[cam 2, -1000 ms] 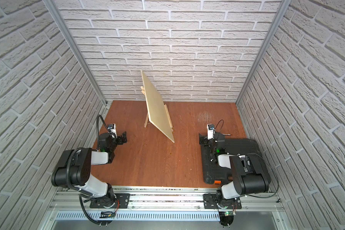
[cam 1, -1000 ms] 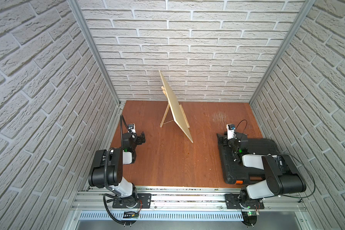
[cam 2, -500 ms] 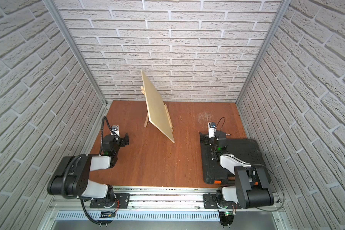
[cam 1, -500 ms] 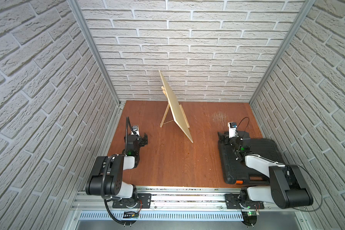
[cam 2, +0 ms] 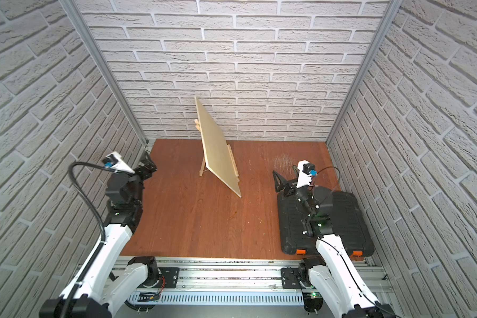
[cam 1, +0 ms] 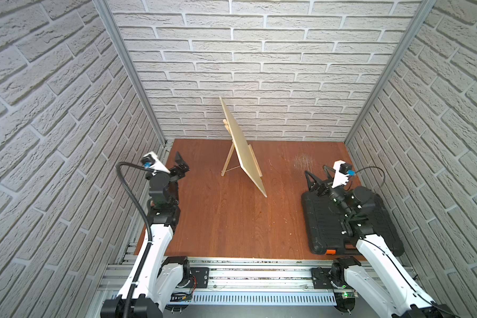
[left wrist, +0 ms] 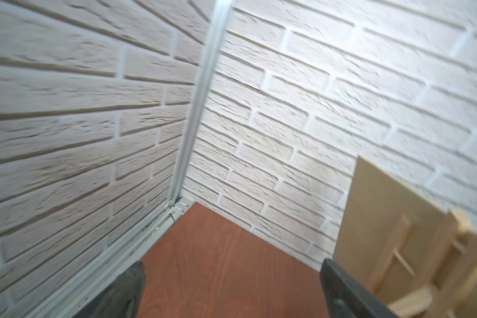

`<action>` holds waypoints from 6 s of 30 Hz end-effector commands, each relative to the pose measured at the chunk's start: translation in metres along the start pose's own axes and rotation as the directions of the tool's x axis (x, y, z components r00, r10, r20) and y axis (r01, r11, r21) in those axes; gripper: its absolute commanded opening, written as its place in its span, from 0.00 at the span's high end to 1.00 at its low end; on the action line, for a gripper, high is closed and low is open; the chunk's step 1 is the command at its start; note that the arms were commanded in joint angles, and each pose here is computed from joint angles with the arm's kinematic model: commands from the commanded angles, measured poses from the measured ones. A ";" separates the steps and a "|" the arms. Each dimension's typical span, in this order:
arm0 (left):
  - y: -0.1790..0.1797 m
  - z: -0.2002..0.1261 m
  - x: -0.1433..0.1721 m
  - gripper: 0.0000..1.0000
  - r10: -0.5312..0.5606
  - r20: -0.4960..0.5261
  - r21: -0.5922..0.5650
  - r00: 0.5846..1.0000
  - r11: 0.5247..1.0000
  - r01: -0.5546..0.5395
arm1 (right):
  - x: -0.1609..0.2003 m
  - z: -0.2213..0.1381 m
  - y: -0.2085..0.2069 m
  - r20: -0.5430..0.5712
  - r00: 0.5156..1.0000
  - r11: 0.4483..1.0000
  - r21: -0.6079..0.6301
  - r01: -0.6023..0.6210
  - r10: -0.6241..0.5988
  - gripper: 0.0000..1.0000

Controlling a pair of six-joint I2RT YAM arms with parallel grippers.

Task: Disassemble the easel
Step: Pick up the drawing board from the easel, then adjust the easel at the center of the board.

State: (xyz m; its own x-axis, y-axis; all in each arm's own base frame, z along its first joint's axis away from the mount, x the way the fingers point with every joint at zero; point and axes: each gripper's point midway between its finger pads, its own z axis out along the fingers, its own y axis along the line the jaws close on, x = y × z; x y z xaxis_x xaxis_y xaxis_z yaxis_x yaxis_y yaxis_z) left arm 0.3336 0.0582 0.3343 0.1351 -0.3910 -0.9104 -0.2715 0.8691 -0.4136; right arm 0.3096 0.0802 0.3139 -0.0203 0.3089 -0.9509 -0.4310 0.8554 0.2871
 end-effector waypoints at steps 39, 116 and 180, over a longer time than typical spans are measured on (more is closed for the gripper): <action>-0.066 -0.022 0.114 0.02 -0.045 -0.660 0.100 0.750 0.984 0.148 | 0.053 0.107 0.240 -0.165 0.827 0.832 0.058 0.551 -0.537 0.26; -0.084 -0.029 0.111 0.02 -0.073 -0.678 0.161 0.732 0.956 0.244 | -0.095 0.122 0.174 0.241 0.928 0.951 0.200 0.237 -0.282 0.97; -0.073 -0.025 0.108 0.02 -0.089 -0.653 0.126 0.752 0.966 0.224 | 0.065 0.006 0.015 -0.038 0.809 0.750 0.403 -0.525 0.586 0.97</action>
State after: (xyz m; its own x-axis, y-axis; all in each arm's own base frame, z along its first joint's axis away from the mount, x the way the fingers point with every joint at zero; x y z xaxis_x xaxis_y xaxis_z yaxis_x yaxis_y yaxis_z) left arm 0.3424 -0.0598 0.2650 -0.5203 -0.5646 -0.6407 -0.1099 0.7883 -0.6054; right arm 0.3058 0.0940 0.2414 -0.2834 0.7046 -0.6505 0.1555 0.7031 0.6938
